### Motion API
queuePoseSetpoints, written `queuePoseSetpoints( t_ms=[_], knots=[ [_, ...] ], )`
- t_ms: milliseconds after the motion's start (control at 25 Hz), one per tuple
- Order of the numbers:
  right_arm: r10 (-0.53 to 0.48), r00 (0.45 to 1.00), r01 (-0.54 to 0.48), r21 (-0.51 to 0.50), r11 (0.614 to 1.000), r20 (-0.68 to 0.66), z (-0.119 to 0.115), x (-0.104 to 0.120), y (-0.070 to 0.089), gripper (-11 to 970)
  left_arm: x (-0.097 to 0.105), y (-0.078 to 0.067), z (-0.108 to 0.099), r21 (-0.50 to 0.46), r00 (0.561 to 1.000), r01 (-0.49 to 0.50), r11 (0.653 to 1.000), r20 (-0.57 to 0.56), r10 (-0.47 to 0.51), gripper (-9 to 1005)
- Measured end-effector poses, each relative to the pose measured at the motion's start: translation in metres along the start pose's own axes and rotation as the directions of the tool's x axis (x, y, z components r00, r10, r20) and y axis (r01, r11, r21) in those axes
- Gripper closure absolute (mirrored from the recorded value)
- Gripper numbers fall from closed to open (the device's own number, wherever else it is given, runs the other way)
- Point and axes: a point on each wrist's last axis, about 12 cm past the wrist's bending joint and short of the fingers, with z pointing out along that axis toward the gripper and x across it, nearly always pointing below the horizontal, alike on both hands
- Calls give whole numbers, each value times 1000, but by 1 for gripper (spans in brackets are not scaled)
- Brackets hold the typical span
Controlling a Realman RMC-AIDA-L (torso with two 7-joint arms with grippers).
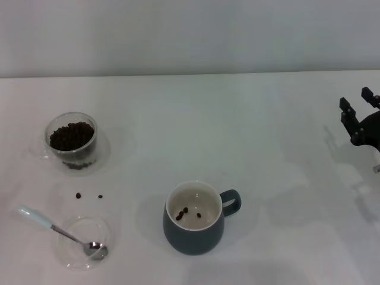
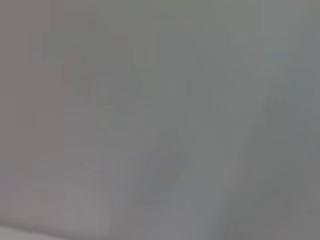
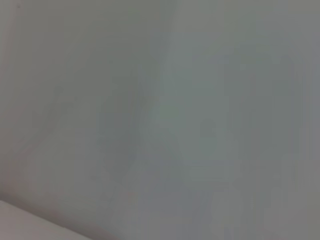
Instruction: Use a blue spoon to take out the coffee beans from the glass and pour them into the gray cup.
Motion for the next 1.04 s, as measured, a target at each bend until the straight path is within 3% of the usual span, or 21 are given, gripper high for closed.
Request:
queuePoseSetpoints(
  t_ms=[200, 440, 760, 1040],
  knots=[
    [-4, 1000, 4, -10, 1000, -20, -8, 5, 2, 495, 8, 1, -3, -85, 991, -118, 989, 59, 124, 334],
    [-7, 1000, 5, -79, 997, -30, -14, 9, 14, 495, 10, 8, -6, -230, 959, -237, 944, 100, 266, 332],
    [24, 997, -33, -128, 991, -73, -9, 11, 27, 495, 12, 19, 3, -329, 943, -301, 895, 34, 330, 330],
    [32, 996, -40, -105, 994, -79, -8, 11, 24, 495, 9, 20, 13, -333, 942, -299, 895, 46, 332, 330]
  ],
)
